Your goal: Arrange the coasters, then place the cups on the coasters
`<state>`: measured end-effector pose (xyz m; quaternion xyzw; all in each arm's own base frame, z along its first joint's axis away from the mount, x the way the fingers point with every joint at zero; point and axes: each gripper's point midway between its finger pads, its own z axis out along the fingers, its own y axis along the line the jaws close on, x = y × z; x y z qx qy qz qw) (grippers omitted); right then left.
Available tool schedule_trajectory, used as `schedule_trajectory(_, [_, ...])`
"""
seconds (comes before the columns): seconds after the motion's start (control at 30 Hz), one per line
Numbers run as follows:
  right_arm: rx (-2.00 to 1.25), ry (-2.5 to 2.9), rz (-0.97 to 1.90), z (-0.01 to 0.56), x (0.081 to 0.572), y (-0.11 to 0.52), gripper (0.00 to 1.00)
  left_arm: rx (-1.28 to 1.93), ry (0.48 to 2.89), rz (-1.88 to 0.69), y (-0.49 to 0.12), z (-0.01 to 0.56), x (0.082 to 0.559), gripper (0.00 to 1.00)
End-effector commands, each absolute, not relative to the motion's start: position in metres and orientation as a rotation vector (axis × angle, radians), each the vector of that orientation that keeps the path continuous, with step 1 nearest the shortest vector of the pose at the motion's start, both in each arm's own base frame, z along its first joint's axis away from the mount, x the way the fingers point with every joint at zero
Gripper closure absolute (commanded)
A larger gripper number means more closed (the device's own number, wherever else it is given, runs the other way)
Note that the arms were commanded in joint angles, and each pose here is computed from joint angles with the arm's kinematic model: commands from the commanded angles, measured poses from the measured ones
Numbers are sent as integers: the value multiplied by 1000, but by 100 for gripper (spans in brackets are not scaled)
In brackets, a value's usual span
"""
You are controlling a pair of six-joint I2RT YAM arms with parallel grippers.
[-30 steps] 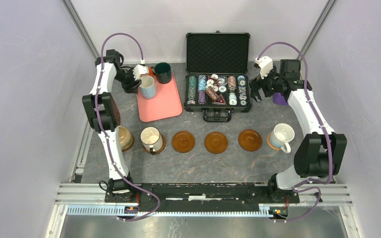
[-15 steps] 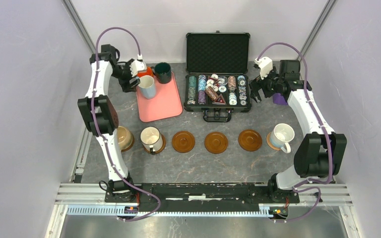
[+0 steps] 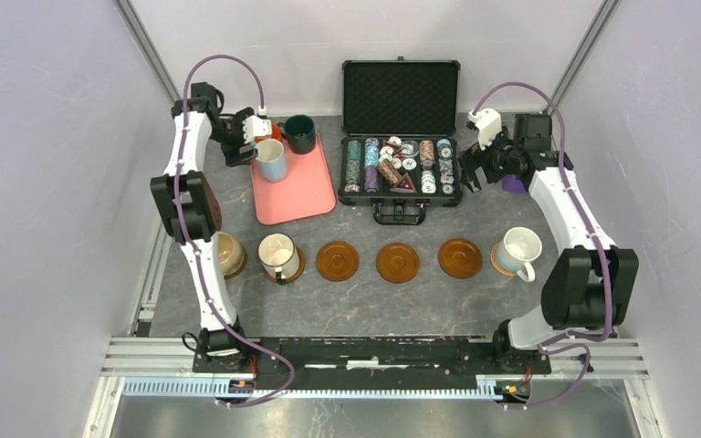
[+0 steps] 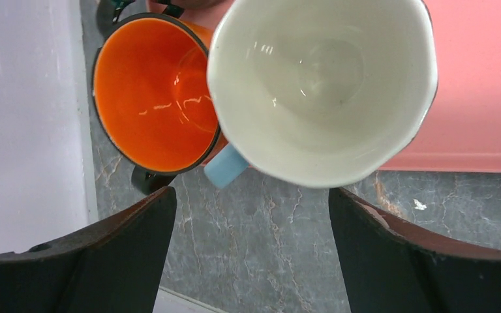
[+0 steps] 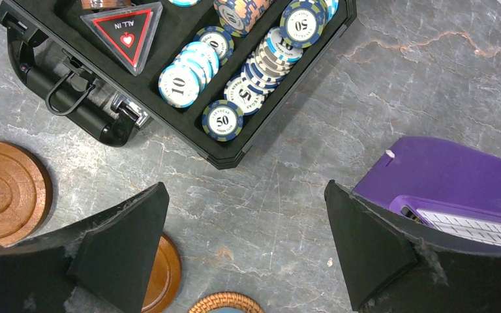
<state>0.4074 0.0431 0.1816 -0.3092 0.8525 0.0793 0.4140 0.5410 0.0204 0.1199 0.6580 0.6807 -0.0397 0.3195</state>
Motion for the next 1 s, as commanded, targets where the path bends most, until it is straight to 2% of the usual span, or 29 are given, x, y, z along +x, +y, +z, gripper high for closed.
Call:
schedule_trajectory(0.0, [-767,2107,177,194,406,44,2,1846,1641,-37,12,127,553,8])
schedule_trajectory(0.23, [-763,2113,175,193,405,43,2,1866,1630,-64,4,119,552,9])
schedule_trajectory(0.7, [-766,2112,177,191,405,44,2,1827,1697,-128,-1,127,520,22])
schedule_trajectory(0.97, [-776,2110,191,188,404,46,2,1771,1788,-134,2,131,509,24])
